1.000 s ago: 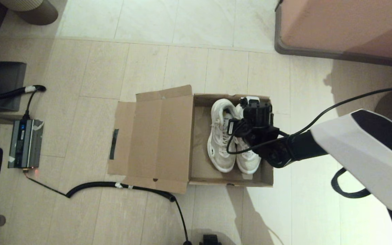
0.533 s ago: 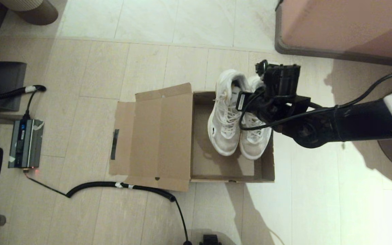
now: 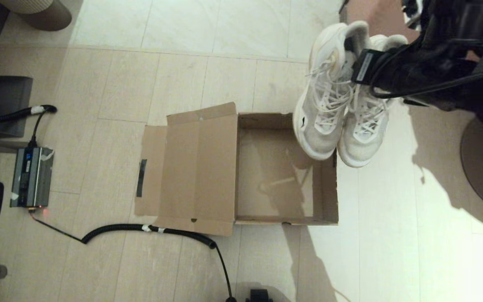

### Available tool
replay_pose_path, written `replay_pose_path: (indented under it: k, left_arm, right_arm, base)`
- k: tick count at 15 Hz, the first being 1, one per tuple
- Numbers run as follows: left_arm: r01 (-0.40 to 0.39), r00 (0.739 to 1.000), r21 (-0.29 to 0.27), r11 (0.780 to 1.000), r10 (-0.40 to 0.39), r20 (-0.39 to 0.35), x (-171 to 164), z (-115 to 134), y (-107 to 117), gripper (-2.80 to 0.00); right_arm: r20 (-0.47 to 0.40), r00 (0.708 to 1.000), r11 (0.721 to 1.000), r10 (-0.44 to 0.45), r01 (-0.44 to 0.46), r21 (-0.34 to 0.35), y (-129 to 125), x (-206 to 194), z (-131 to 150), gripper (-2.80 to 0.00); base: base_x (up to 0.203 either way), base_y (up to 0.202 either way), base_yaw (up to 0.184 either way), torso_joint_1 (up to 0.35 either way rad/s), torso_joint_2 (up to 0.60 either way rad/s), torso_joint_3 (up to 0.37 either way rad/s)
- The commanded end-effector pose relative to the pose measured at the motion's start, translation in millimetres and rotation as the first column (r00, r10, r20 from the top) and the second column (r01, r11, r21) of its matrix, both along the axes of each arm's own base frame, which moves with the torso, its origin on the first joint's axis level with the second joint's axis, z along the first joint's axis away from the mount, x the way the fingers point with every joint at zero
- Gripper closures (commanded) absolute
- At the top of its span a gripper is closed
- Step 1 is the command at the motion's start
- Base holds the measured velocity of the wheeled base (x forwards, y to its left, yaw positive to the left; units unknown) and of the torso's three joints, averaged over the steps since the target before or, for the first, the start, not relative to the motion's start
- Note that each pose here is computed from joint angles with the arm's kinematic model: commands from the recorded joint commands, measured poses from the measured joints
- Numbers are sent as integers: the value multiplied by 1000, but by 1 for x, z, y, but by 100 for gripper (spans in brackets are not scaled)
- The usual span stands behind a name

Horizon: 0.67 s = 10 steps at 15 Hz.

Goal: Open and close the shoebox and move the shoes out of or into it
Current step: Put the shoes out of the shoe box

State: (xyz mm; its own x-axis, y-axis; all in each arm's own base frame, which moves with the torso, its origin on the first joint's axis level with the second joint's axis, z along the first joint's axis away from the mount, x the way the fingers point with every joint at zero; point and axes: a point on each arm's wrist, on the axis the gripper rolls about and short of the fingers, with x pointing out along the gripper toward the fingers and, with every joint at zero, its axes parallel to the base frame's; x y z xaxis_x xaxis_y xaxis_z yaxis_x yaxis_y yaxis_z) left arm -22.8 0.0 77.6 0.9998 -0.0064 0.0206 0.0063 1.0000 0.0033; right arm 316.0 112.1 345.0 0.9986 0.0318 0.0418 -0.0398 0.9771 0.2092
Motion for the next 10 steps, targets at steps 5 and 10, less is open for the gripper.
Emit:
replay_pose_path:
  k: [5, 10]
  left_arm:
    - [0, 1000, 0, 1000, 0, -8, 1, -2, 0, 0]
    - [0, 1000, 0, 1000, 0, -8, 1, -2, 0, 0]
  right_arm:
    - [-3, 993, 992, -114, 114, -56, -90, -33, 28, 0]
    - [-124, 989, 988, -84, 66, -141, -145, -29, -18, 0]
  base:
    - [0, 0, 0, 0, 0, 0]
    - [0, 0, 0, 0, 0, 0]
